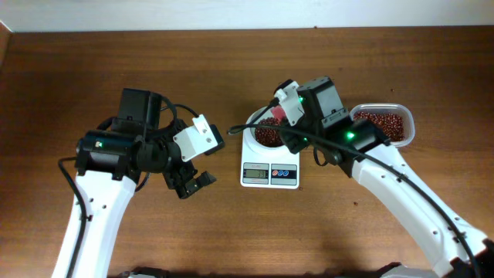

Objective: Scoop and weigh 50g on scale
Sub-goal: 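Return the scoop into the bean tub with the right gripper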

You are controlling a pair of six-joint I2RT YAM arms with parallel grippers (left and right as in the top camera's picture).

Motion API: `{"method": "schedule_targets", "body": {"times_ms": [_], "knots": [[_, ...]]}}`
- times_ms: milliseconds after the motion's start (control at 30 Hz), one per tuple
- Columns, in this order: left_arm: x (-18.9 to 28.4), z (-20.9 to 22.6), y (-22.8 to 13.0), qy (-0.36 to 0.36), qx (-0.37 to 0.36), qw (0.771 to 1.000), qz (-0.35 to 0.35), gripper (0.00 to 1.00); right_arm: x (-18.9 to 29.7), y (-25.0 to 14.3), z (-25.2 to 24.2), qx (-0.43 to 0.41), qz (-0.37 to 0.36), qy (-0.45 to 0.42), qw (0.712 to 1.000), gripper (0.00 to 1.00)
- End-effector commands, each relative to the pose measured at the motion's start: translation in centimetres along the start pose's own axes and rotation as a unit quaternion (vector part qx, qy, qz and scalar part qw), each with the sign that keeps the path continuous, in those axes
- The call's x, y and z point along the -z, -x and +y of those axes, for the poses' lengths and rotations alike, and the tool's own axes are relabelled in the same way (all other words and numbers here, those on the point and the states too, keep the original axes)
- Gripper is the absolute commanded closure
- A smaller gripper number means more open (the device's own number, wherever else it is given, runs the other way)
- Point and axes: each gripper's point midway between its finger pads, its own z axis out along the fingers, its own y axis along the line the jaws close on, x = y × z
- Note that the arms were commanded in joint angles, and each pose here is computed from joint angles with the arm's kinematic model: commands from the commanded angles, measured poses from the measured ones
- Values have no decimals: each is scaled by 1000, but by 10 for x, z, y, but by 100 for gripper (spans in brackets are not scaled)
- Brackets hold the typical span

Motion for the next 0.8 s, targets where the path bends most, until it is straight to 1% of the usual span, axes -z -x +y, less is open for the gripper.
{"method": "schedule_targets", "body": {"times_ms": [0, 67, 133, 167, 233, 300, 400, 467, 500, 533, 567, 600, 633, 767], "knots": [[1, 0, 2, 0, -5, 1000, -2, 1, 35, 27, -18, -8, -53, -26, 998, 96], [1, 0, 2, 0, -5, 1000, -2, 1, 36, 26, -17, -11, -53, -18, 998, 96], [1, 0, 2, 0, -5, 1000, -2, 1, 23, 21, 0, -7, -38, 24, 999, 96], [1, 0, 2, 0, -5, 1000, -2, 1, 15, 16, 3, -5, -27, 30, 999, 96], [1, 0, 2, 0, -5, 1000, -2, 1, 0, 8, 1, -7, -5, 24, 1000, 96], [1, 0, 2, 0, -5, 1000, -2, 1, -2, 9, -5, -15, -6, 17, 1000, 96], [1, 0, 2, 0, -5, 1000, -2, 1, 31, 32, -33, -49, -50, -11, 998, 96], [1, 0, 2, 0, -5, 1000, -2, 1, 69, 38, -76, -79, -80, -66, 991, 96], [1, 0, 2, 0, -5, 1000, -2, 1, 80, 30, -97, -96, -77, -97, 988, 96], [1, 0, 2, 0, -5, 1000, -2, 1, 89, 13, -123, -119, -58, -139, 981, 96], [1, 0, 2, 0, -5, 1000, -2, 1, 94, -1, -139, -136, -38, -163, 976, 96], [1, 0, 2, 0, -5, 1000, -2, 1, 98, -26, -160, -163, -5, -190, 968, 96], [1, 0, 2, 0, -5, 1000, -2, 1, 99, -47, -174, -189, 24, -199, 961, 96], [1, 0, 2, 0, -5, 1000, -2, 1, 83, -99, -196, -245, 96, -195, 945, 96]]}}
